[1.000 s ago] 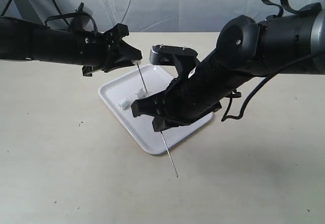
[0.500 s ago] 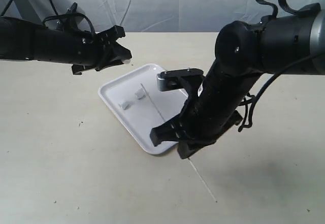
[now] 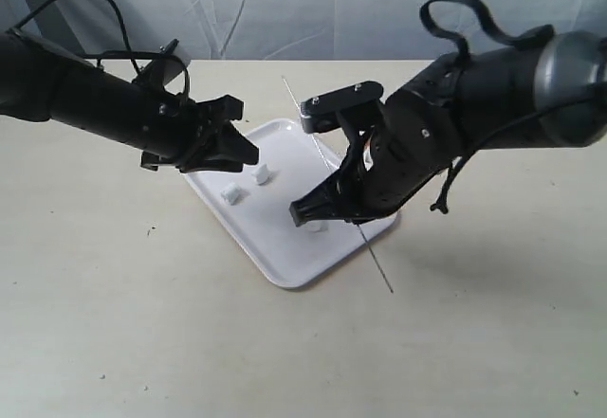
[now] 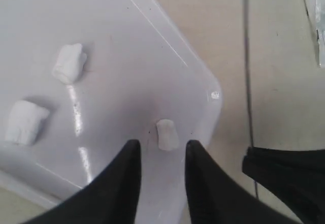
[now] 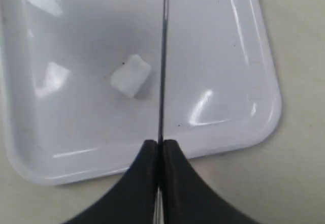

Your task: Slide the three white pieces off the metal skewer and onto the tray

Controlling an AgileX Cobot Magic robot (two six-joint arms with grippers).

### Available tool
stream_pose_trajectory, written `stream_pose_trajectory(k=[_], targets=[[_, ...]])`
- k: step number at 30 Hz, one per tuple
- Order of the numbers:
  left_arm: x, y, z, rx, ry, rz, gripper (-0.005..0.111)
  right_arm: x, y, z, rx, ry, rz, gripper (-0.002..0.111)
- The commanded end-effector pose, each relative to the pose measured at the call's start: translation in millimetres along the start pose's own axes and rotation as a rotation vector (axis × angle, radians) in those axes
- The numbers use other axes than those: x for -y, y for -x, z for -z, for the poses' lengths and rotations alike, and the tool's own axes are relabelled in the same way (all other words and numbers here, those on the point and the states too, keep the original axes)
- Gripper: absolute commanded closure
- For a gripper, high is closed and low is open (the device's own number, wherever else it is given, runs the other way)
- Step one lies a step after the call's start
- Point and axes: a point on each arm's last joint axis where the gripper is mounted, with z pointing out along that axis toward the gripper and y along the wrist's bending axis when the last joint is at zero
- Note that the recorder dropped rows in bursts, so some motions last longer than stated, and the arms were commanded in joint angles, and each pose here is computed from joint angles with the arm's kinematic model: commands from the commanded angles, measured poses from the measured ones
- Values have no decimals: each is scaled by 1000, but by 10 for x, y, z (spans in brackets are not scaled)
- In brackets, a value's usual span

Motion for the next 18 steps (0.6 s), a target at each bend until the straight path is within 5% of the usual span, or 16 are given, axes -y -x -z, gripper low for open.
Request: stream_pose_trajectory(k=[1,12,18], targets=[[82,-30,57,-32,-8,-107,93,5,149,-274,-27,-51,75,109],[3,-98,73,-116,60,-165,94,109,458,-564,-242,-277,200,109],[-57,-60,76,-82,129,-182,94,94,513,-576,-230,-270,215,109]])
